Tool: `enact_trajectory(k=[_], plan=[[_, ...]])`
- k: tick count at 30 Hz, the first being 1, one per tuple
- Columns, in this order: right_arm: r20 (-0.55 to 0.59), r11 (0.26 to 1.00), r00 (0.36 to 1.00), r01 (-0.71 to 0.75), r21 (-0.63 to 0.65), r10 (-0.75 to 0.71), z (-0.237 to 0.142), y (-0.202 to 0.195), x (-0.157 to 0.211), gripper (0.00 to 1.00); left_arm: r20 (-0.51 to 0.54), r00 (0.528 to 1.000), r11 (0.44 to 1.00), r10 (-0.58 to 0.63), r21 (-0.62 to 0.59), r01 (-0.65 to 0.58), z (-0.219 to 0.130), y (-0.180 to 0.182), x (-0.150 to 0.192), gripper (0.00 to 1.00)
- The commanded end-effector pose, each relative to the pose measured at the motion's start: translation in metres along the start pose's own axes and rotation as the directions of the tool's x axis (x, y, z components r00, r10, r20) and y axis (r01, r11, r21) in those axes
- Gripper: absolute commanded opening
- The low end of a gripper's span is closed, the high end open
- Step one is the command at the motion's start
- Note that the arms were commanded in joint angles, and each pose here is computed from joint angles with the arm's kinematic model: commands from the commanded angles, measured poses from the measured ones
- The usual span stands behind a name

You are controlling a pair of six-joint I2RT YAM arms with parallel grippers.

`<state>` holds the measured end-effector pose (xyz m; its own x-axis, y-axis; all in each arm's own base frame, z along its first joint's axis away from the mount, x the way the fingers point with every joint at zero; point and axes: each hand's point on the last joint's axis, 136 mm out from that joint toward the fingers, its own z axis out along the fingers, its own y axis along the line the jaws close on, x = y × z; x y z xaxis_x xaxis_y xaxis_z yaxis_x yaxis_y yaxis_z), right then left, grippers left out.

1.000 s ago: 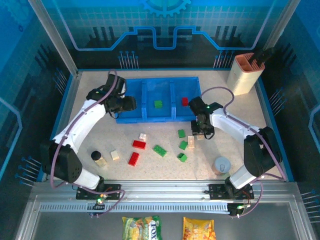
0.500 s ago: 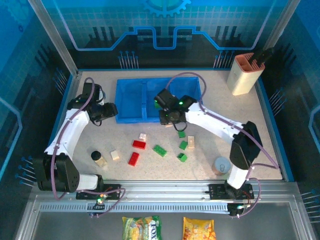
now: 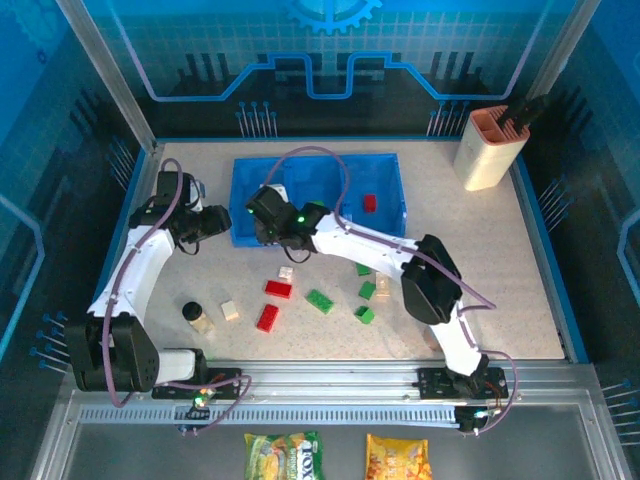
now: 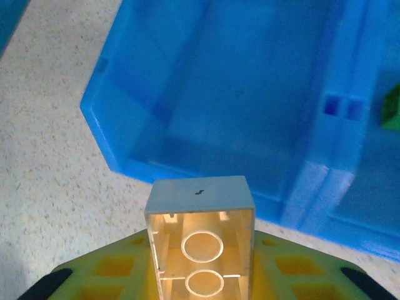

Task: Sort the legos into containers by color
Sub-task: Place the lego in the container.

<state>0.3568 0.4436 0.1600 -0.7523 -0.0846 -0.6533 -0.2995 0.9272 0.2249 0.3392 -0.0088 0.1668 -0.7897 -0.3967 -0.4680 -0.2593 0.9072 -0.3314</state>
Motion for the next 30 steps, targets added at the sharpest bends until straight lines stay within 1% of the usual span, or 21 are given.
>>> enact_trajectory(k=[1,5,7,8,14,21,30], plan=[[0.124,1.0,0.992,-0.02,0.016,0.018,0.014,0.01,-0.027,0.35,0.032,0.999,0.999,0.008,0.036,-0.009,-0.006,-0.003,-0.002,0.55],[0.167,0.999,0.986,-0.023,0.049,0.014,0.04,0.01,-0.034,0.35,0.04,0.999,0.999,0.004,0.036,-0.006,-0.008,-0.003,-0.003,0.55],[0.191,0.998,0.981,-0.031,0.047,0.021,0.048,0.011,-0.042,0.35,0.042,0.999,0.999,0.003,0.035,-0.004,-0.008,-0.003,-0.003,0.55],[0.18,0.998,0.984,-0.023,0.061,0.012,0.065,0.009,-0.035,0.35,0.045,0.999,0.999,0.002,0.038,-0.004,-0.009,-0.003,-0.004,0.55],[0.21,0.993,0.978,-0.024,0.112,0.0,0.097,0.005,-0.041,0.35,0.048,0.999,0.999,-0.003,0.044,0.001,-0.009,-0.004,-0.004,0.55],[0.209,0.982,0.978,-0.06,0.178,0.022,0.127,-0.016,-0.037,0.35,0.05,0.999,0.999,-0.005,0.047,0.002,-0.01,-0.004,-0.003,0.55],[0.194,0.981,0.98,-0.085,0.176,0.05,0.155,-0.029,-0.031,0.36,0.044,0.999,0.999,-0.008,0.054,0.006,-0.008,-0.005,-0.002,0.55]])
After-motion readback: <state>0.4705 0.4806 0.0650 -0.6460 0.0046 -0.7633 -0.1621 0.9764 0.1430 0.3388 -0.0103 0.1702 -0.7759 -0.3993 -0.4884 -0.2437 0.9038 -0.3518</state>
